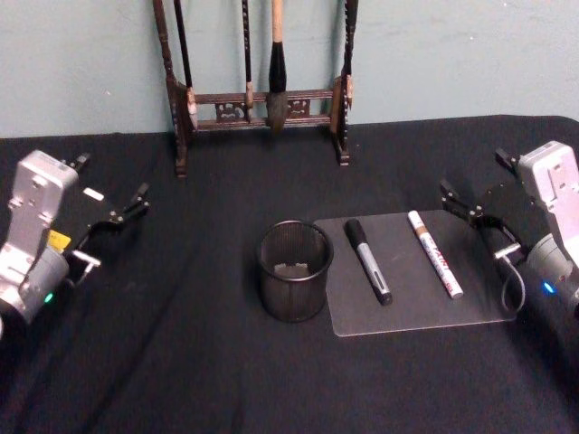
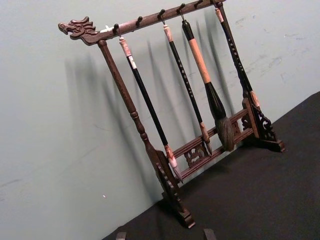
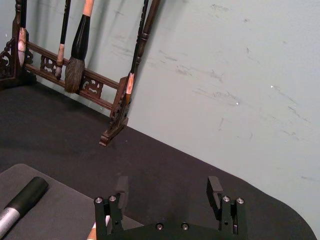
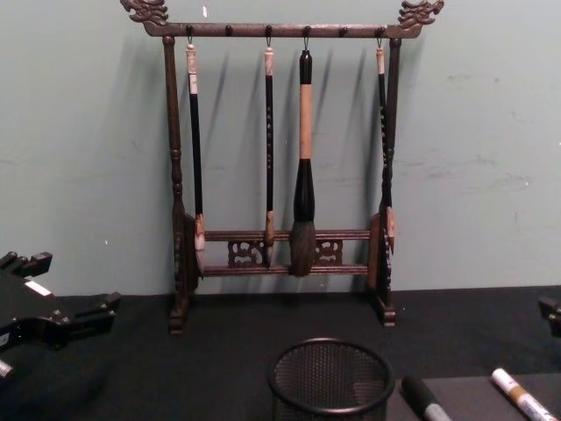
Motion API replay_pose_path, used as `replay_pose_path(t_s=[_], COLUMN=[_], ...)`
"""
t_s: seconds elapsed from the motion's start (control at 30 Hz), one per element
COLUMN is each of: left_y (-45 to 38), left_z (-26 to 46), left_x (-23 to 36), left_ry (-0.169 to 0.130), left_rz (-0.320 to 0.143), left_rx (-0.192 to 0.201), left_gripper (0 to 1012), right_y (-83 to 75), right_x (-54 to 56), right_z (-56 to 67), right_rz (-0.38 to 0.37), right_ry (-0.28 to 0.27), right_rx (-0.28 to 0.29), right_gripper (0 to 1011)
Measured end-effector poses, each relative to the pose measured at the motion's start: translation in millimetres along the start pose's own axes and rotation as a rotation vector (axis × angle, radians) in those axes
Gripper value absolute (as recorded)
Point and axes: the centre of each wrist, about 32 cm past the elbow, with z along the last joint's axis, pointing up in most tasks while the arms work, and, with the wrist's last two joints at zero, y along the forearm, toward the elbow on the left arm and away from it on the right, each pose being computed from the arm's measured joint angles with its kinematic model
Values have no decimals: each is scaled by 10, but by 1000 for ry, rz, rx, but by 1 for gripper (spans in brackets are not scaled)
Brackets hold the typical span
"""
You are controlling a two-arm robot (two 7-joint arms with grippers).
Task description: Pick up the water-based marker from the table and place it into the pen holder.
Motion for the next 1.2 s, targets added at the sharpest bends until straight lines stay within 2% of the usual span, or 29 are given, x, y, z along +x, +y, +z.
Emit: replay_pose_path(t_s=[1.0,1.2], left_y=[0,0], left_z=[0,0], left_x=[0,0], left_ry=[0,0], left_rz=[0,0], left_rx=[0,0], left_gripper=[1001,1002], right_y=[0,-26], right_x=[0,31], right_z=[0,10], right_rz=[0,-1], right_ry=[0,24], right_rx=[0,-13], right_gripper=[1000,1000])
